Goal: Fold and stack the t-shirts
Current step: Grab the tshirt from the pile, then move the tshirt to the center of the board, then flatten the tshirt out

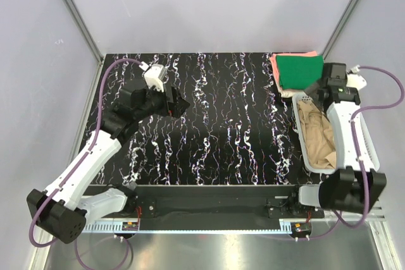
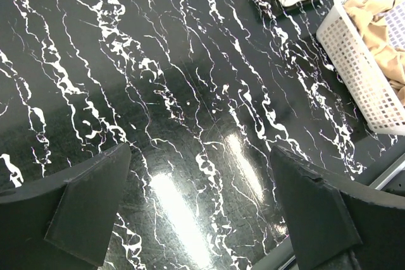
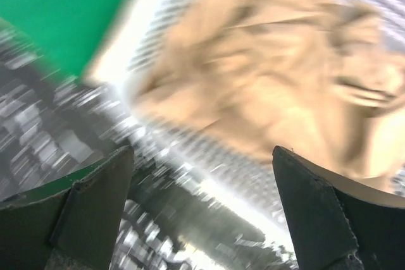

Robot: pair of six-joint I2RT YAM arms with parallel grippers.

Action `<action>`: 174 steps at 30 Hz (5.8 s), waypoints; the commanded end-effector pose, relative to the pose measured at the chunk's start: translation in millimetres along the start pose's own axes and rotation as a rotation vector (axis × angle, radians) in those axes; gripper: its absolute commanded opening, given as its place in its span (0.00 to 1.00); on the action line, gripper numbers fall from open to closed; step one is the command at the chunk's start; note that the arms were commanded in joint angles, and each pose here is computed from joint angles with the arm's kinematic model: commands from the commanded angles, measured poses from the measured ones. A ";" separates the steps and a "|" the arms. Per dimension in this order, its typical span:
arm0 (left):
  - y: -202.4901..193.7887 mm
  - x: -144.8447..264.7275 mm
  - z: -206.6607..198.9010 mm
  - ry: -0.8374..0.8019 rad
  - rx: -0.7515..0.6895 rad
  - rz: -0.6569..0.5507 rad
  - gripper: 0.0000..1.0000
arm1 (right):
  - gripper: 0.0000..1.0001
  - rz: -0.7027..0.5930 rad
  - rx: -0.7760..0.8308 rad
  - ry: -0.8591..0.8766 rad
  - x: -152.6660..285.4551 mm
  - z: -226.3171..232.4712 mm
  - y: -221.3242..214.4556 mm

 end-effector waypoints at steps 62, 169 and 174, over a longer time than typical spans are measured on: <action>37.3 45.6 5.5 0.104 -0.022 -0.238 0.99 | 0.00 0.522 -0.311 1.576 315.2 211.2 131.5; -133.7 -121.6 43.3 0.266 0.171 0.553 0.00 | 0.00 0.500 0.354 -0.011 -32.3 -52.5 -231.7; -39.4 -93.5 47.0 0.334 0.072 0.387 0.00 | 0.00 0.372 0.360 0.161 14.4 -8.6 -172.6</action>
Point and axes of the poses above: each gripper's point midway between its finger pads, its own x axis back along the fingers, its own z axis along the line the jaws close on, y = z × x, the point moved 4 cm from there along x, back along the fingers, and after that the axes turned 12 degrees about -x, right-handed, at the moved point
